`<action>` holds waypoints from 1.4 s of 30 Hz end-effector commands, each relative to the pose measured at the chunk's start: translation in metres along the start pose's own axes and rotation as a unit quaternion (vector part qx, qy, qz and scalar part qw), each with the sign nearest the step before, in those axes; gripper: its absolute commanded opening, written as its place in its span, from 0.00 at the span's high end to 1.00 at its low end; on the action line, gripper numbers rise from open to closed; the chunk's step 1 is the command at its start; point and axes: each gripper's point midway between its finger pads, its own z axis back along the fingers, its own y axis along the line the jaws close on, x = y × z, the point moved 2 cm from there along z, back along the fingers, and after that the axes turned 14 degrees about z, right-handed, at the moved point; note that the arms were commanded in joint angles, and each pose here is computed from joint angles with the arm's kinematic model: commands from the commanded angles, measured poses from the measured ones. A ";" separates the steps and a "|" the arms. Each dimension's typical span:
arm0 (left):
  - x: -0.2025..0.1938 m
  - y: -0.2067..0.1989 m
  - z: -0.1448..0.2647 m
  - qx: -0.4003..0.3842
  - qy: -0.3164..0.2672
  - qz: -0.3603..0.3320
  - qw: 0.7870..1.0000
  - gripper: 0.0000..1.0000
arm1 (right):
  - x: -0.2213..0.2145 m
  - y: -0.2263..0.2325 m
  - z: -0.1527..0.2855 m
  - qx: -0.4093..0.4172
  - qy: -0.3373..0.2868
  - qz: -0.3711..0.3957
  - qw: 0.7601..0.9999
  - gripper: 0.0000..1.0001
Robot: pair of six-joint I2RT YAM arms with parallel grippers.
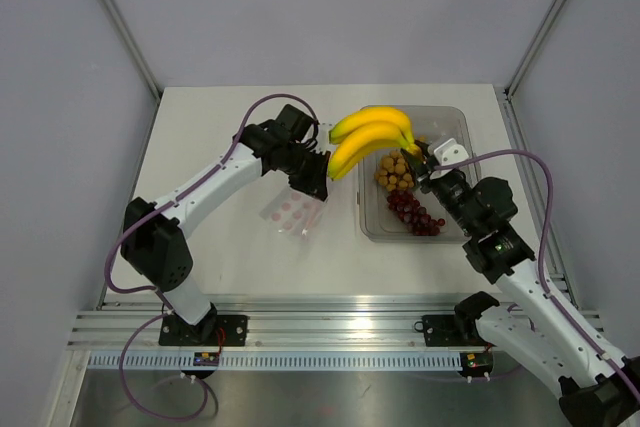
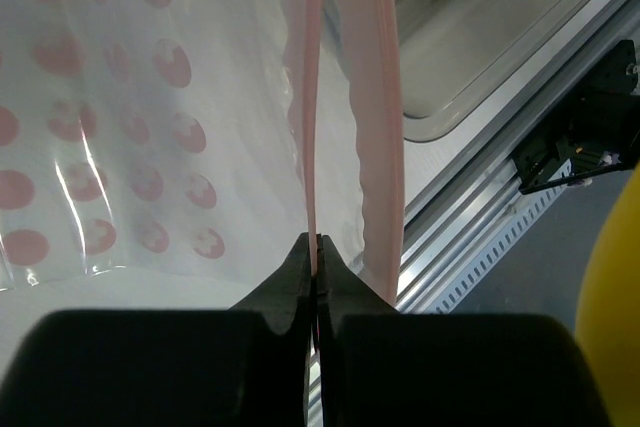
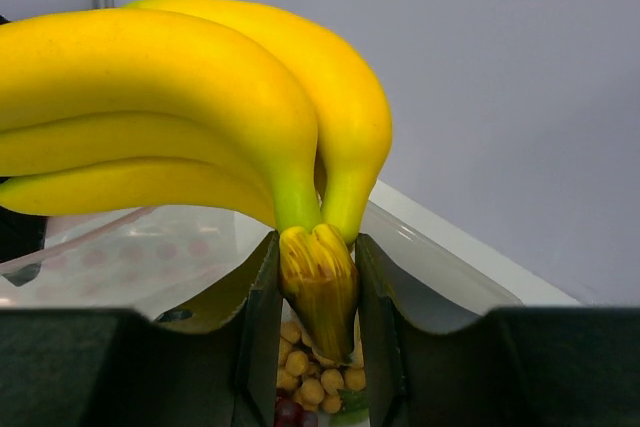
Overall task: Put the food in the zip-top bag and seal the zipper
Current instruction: Pick up the fake fruit from the bin, then place the fake fruit in the zipper food storage bag.
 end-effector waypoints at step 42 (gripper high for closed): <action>0.029 -0.040 0.065 -0.217 -0.010 0.016 0.976 1.00 | -0.035 0.065 -0.006 -0.009 0.091 0.261 0.961 1.00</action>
